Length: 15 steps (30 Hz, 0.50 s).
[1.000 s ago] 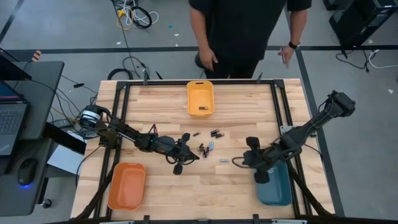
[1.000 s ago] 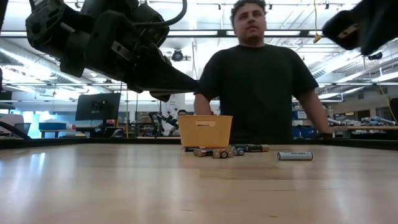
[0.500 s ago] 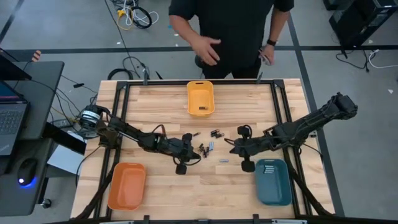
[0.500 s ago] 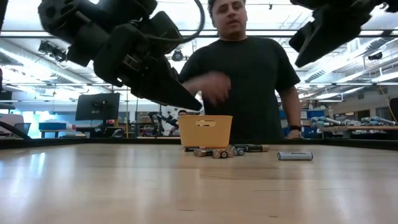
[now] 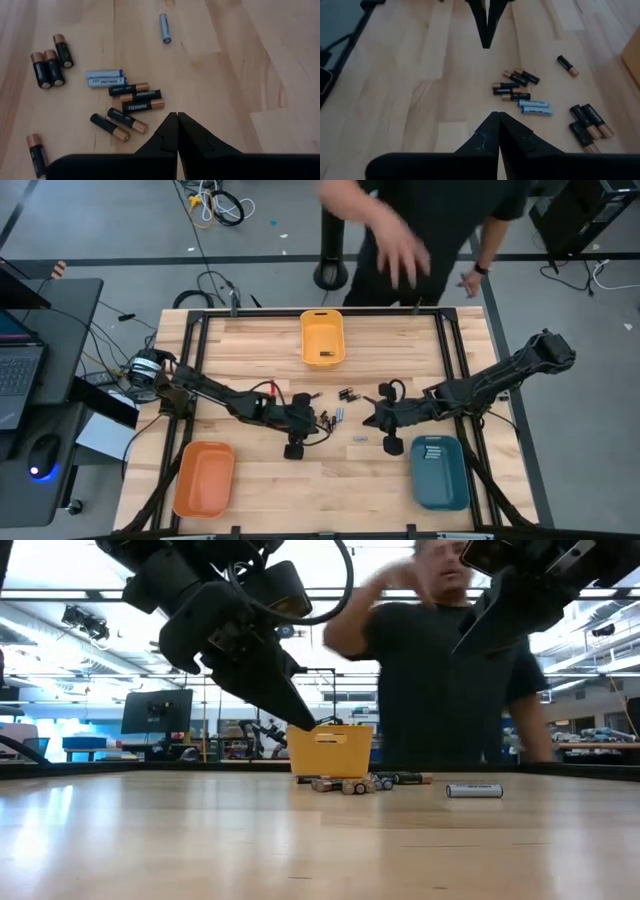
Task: Sort batteries
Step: Put the small black battery into the yellow bin
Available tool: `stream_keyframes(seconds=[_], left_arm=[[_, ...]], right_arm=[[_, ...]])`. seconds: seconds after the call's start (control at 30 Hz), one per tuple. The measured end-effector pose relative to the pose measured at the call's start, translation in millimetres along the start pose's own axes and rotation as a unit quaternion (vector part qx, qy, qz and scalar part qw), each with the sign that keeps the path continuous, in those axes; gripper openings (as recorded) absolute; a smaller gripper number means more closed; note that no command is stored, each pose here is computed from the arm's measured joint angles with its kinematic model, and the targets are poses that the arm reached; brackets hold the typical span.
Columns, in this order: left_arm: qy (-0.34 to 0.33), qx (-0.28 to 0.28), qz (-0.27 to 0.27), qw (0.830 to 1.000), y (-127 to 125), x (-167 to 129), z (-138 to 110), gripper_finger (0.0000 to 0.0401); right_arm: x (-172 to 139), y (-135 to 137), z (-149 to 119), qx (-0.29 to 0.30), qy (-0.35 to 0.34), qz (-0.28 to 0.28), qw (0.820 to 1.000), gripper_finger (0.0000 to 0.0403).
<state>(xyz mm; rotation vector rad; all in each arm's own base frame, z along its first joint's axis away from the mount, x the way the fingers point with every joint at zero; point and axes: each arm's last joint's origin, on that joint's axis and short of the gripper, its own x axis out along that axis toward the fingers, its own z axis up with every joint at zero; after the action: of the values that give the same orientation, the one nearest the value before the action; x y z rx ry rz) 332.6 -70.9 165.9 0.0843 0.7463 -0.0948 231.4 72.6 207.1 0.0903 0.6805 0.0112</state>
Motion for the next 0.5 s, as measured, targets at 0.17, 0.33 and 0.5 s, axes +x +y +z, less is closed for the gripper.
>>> stream_keyframes(seconds=[0.17,0.33,0.5], left_arm=[[0.008,-0.023,0.018,1.000,1.5,0.0,-1.6,0.0010],[0.006,-0.066,0.025,0.997,3.3,0.1,-1.3,0.0010],[0.005,-0.122,0.029,0.992,6.2,0.3,-1.3,0.0010]], right_arm=[[1.3,-1.0,-2.7,0.027,-0.007,-0.007,1.000,0.0031],[1.4,-2.4,-2.4,0.040,-0.017,-0.030,0.999,0.0044],[1.3,-3.0,-0.7,0.043,-0.030,-0.045,0.998,0.0057]])
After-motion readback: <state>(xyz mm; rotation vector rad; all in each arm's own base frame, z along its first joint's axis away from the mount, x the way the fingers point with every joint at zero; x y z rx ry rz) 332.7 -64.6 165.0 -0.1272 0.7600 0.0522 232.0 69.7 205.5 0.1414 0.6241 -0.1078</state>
